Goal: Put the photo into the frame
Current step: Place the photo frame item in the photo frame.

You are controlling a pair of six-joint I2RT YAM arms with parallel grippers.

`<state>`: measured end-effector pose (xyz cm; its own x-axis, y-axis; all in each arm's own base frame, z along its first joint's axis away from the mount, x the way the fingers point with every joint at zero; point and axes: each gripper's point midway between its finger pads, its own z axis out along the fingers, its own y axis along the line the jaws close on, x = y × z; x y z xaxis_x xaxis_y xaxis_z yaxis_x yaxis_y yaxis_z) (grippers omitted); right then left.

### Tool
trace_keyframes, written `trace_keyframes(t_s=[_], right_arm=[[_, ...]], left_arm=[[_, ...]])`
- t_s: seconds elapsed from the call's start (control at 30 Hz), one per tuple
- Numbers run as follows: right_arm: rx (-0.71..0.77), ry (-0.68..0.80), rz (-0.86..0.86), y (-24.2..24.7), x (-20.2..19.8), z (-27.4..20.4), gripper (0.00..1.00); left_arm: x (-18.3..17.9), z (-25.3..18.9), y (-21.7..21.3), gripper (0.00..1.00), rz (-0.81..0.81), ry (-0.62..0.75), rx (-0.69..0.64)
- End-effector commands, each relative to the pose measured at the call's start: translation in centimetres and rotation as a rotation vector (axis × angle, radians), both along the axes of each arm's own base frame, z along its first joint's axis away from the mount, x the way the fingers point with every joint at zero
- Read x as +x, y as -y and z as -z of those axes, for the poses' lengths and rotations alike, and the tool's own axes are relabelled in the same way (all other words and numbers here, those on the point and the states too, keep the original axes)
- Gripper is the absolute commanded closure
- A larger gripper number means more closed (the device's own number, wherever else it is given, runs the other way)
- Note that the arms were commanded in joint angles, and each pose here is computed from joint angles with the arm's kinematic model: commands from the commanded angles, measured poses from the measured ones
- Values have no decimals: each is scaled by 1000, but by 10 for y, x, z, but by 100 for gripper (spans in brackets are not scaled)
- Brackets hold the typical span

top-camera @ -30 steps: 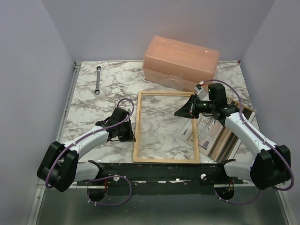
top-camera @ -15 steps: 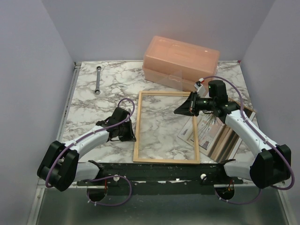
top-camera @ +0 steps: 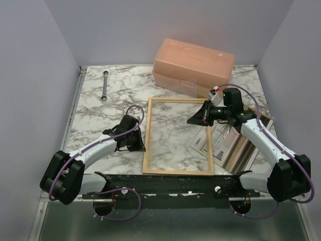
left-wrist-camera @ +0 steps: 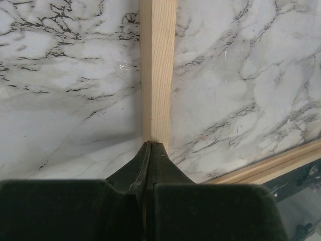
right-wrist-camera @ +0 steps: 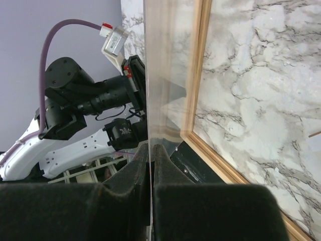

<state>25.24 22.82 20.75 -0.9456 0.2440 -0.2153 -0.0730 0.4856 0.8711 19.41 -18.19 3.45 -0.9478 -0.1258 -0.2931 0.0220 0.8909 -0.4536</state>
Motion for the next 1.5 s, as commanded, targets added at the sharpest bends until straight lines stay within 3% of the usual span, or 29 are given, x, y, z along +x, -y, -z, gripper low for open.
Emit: trace_keyframes(t_s=[0.0,0.37,0.73,1.3,1.47], right_arm=[[-20,-98,14,5,-9,22,100],[-137,-137,-2,24,-13,48,100],[-348,-131,23,52,-12,79,100],[-358,-166,0,53,-19,99,100],[-275,-154,-19,42,-18,83,100]], left_arm=[[-28,34,-25,100,8,-107,141],[-28,34,-25,100,13,-106,141],[-28,35,-25,100,15,-111,146],[-28,36,-25,100,17,-116,154],[-28,36,-25,100,17,-117,157]])
